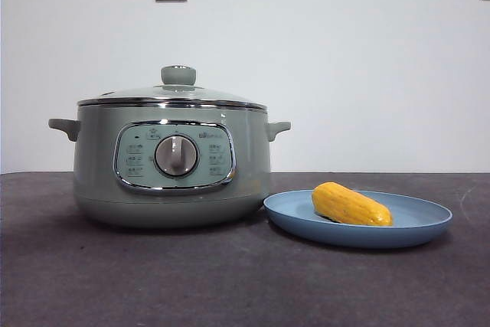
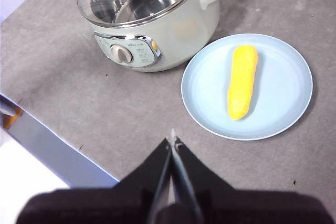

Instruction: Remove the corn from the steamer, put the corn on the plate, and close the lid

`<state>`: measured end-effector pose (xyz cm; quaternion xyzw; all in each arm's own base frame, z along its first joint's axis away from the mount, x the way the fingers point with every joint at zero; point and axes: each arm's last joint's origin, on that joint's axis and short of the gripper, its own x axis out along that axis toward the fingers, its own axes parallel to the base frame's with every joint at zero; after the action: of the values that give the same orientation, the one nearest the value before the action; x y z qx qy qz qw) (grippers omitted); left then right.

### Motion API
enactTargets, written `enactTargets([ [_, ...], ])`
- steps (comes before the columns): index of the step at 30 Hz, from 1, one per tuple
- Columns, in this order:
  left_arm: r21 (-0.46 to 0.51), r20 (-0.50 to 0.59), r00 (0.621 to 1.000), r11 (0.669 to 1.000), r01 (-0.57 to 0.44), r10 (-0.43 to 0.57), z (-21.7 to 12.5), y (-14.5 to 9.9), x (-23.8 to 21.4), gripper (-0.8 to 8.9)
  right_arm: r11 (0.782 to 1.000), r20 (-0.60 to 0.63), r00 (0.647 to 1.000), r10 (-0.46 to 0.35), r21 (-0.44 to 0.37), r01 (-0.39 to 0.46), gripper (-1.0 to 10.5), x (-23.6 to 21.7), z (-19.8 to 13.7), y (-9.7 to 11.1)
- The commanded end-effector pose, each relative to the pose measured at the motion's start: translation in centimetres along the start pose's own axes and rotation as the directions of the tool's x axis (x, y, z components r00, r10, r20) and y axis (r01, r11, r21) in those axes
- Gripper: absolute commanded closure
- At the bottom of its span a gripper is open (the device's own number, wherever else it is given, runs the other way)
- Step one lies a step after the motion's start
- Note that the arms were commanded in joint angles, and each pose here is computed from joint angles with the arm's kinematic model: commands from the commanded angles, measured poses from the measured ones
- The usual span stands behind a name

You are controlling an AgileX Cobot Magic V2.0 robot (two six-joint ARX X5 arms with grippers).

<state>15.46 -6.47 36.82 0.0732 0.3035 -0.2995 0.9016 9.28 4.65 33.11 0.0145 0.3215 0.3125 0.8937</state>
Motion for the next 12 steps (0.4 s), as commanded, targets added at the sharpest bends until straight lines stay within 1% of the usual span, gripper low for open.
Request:
enactTargets([
  [1, 0.087, 0.18, 0.98, 0.991, -0.101, 0.084, 0.8, 0.8, -1.8, 8.17, 1.0, -0.001, 1.0, -0.002, -0.003, 0.002, 9.5, 0.1, -0.1, 0.0],
  [2, 0.09, 0.237, 0.965, 0.987, -0.135, 0.11, 0.9, 1.0, -2.4, 8.17, 1.0, -0.001, 1.0, -0.002, -0.003, 0.002, 9.5, 0.1, -0.1, 0.0],
  [4, 0.075, 0.348, 0.921, 0.974, -0.215, 0.177, 0.8, 1.5, -3.7, 8.17, 1.0, -0.001, 1.0, -0.002, -0.003, 0.002, 9.5, 0.1, -0.1, 0.0],
  [6, 0.049, 0.449, 0.857, 0.951, -0.305, 0.252, -0.2, 2.0, -4.6, 8.17, 1.0, -0.001, 1.0, -0.002, -0.003, 0.002, 9.5, 0.1, -0.1, 0.0],
  [8, 0.022, 0.508, 0.803, 0.927, -0.375, 0.312, -1.6, 2.4, -4.8, 8.17, 1.0, -0.001, 1.0, -0.002, -0.003, 0.002, 9.5, 0.1, -0.1, 0.0],
  [9, 0.007, 0.542, 0.766, 0.91, -0.415, 0.345, -2.8, 2.6, -4.8, 8.17, 1.0, -0.001, 1.0, -0.001, -0.003, 0.001, 9.5, 0.1, -0.1, 0.0],
  [12, -0.045, 0.58, 0.689, 0.861, -0.506, 0.435, -5.9, 2.9, -4.1, 8.17, 1.0, -0.001, 1.0, -0.002, -0.003, 0.002, 9.5, 0.1, -0.1, 0.0],
])
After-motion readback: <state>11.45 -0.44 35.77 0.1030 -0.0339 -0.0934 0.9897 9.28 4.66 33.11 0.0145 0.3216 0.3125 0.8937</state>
